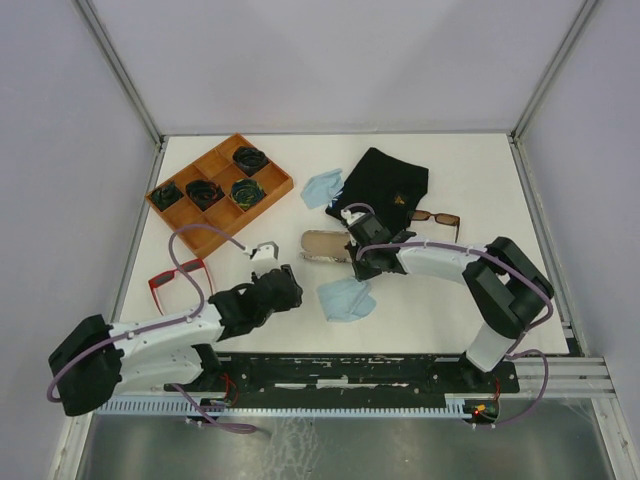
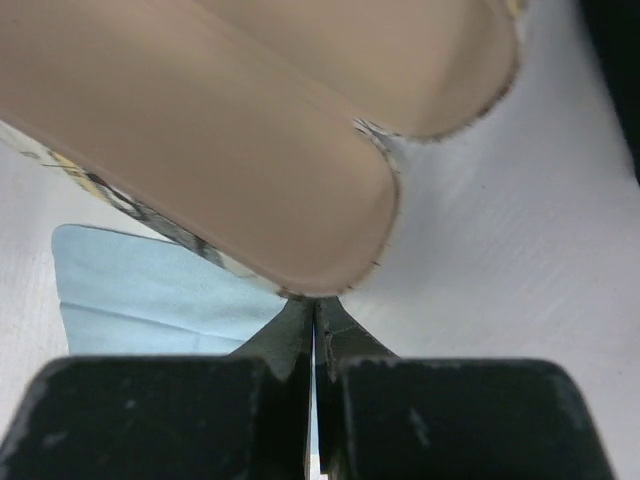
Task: Organize the sunglasses
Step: Fold the glasses cleaning cloth at the center of the board.
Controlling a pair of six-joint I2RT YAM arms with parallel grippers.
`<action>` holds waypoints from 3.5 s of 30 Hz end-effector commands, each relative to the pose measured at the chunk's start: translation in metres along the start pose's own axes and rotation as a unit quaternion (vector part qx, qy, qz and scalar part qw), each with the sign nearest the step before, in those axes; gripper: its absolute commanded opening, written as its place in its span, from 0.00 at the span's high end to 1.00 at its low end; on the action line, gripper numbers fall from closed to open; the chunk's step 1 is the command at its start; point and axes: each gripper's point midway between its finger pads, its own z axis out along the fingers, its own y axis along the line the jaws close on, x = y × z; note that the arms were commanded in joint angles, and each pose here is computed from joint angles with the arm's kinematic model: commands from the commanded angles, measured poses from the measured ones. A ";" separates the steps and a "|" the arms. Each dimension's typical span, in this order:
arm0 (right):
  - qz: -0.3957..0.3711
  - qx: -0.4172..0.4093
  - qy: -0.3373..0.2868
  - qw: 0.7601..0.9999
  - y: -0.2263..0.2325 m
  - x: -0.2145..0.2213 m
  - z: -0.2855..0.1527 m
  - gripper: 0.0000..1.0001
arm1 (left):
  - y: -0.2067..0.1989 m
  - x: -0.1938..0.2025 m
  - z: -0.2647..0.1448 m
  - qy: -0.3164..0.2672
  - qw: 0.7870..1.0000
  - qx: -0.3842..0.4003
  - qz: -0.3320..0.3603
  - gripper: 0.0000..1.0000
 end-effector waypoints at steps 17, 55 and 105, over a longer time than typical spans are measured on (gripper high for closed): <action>0.106 0.014 -0.028 0.994 -0.025 0.015 -0.011 1.00 | -0.075 -0.003 0.065 0.065 0.986 0.040 0.151 0.57; 0.098 0.006 -0.027 0.995 -0.029 0.013 -0.011 1.00 | -0.057 0.025 0.075 0.089 0.964 -0.059 0.243 0.55; 0.058 -0.073 -0.153 0.984 -0.009 -0.023 -0.058 1.00 | -0.097 0.017 0.068 0.041 0.968 0.054 0.241 0.97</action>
